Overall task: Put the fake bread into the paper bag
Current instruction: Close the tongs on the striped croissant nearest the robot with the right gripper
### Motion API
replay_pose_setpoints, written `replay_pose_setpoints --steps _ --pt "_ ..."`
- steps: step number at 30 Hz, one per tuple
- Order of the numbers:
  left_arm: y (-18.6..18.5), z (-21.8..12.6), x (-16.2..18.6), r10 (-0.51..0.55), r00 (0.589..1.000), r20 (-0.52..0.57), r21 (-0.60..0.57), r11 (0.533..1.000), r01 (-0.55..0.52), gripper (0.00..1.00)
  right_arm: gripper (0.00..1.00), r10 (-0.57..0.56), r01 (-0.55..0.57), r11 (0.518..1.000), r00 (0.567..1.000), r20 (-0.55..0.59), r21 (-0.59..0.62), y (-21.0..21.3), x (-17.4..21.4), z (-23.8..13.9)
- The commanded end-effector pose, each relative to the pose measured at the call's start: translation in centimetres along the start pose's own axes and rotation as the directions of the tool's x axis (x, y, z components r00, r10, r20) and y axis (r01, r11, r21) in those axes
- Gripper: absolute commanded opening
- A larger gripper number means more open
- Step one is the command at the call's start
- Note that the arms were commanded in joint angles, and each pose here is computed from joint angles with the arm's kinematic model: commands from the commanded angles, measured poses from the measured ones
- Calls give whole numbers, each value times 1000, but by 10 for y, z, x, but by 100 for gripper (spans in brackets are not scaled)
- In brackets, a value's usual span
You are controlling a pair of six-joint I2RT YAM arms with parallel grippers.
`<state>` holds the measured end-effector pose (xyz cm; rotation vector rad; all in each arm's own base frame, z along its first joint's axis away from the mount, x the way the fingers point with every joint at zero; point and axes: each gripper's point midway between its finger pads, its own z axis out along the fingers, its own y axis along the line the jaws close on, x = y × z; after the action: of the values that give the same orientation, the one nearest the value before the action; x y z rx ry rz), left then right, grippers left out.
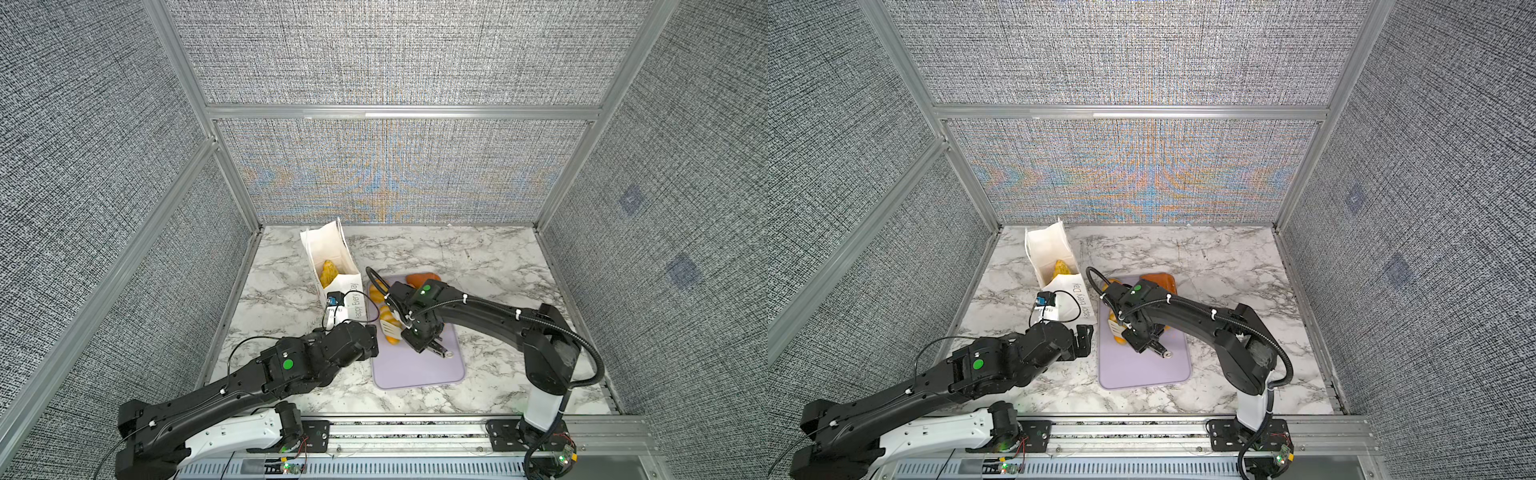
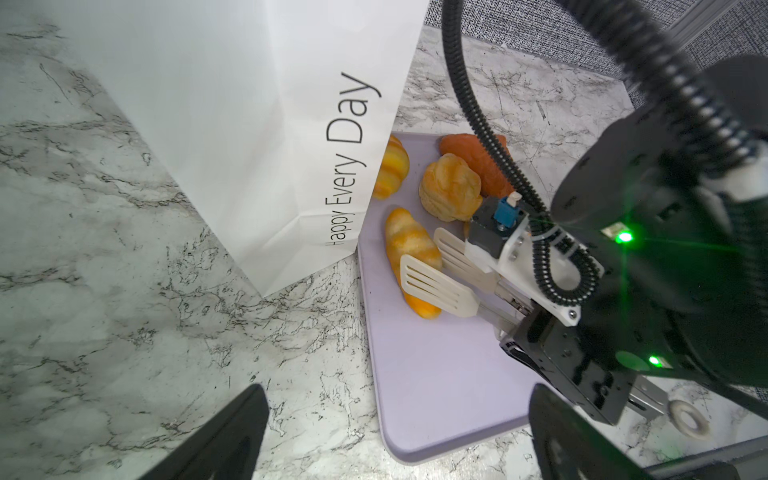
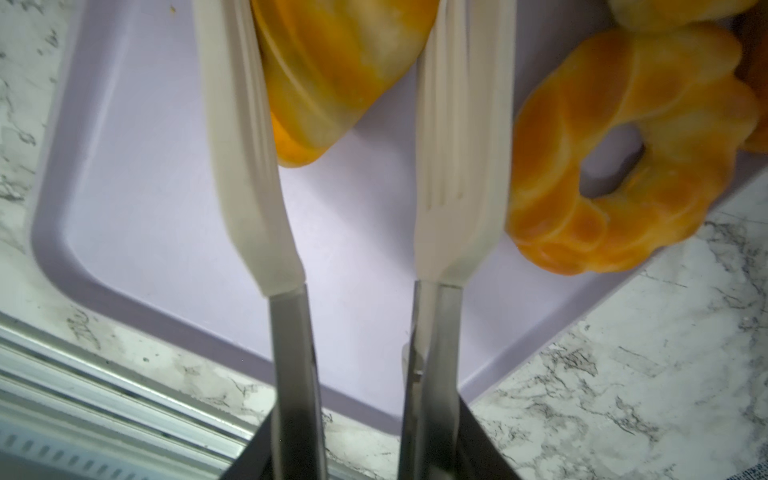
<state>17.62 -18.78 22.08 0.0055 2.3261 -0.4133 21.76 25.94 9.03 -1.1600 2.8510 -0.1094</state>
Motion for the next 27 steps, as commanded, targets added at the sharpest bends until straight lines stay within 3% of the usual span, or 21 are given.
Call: replay_pose_setpoints --steps 1,8,14,27 --pt "0 1 0 15 1000 3 -8 1000 -15 99 45 -45 46 999 999 -23 23 -9 15 -3" --pt "-5 4 -1 23 1000 3 2 1000 -23 99 47 -66 67 998 998 -3 23 -25 27 -11" --pt "-7 5 0 21 1000 -1 3 1000 -21 99 61 -50 49 999 998 27 20 -27 23 -22" --pt "-12 10 5 22 1000 -14 23 999 -22 99 63 52 -52 998 999 9 18 -20 36 -19"
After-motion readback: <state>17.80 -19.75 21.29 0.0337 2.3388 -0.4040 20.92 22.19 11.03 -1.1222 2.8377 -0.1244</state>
